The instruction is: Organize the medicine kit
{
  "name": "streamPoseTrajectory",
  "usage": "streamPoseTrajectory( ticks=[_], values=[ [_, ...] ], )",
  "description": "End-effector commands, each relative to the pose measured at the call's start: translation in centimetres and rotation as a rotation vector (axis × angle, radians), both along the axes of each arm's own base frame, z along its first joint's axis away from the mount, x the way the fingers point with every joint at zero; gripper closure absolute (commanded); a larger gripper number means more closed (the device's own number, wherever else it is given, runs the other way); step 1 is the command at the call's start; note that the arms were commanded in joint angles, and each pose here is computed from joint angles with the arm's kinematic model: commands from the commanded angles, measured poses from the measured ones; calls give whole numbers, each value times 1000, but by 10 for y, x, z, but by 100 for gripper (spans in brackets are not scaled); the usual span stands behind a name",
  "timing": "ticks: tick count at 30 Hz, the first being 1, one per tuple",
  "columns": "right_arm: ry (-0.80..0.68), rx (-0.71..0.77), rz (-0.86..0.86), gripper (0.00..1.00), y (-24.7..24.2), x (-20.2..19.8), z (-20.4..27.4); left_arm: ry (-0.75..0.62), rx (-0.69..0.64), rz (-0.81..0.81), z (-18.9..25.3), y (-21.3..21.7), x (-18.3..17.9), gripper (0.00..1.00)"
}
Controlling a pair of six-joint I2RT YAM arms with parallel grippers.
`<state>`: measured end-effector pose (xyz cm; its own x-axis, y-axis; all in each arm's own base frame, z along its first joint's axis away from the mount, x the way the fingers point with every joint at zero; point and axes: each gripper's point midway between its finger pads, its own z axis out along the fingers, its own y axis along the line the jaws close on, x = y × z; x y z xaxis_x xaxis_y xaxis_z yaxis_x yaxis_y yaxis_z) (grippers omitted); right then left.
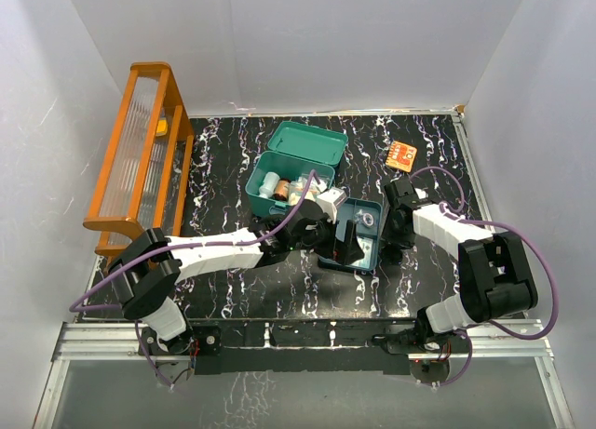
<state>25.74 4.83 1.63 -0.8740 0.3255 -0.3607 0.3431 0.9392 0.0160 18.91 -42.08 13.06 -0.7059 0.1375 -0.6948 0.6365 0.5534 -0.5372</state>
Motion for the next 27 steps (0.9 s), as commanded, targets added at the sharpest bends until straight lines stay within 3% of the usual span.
streamPoseTrajectory(
  ticks=[1,8,14,16,27],
  values=[
    [54,12,15,66,5,-13,-9,-56,-54,1,28,1,0,1],
    [55,4,18,62,9,-16,-10,-60,-52,5,28,2,0,1],
    [55,-1,7,87,8,-16,-12,-59,-48,6,27,4,0,1],
    [26,-18,-10,90,5,-11,-6,-60,-47,9,28,4,0,1],
    [-199,-29,-140,90,-9,5,47,-82,-50,40,34,10,4,1]
  ],
)
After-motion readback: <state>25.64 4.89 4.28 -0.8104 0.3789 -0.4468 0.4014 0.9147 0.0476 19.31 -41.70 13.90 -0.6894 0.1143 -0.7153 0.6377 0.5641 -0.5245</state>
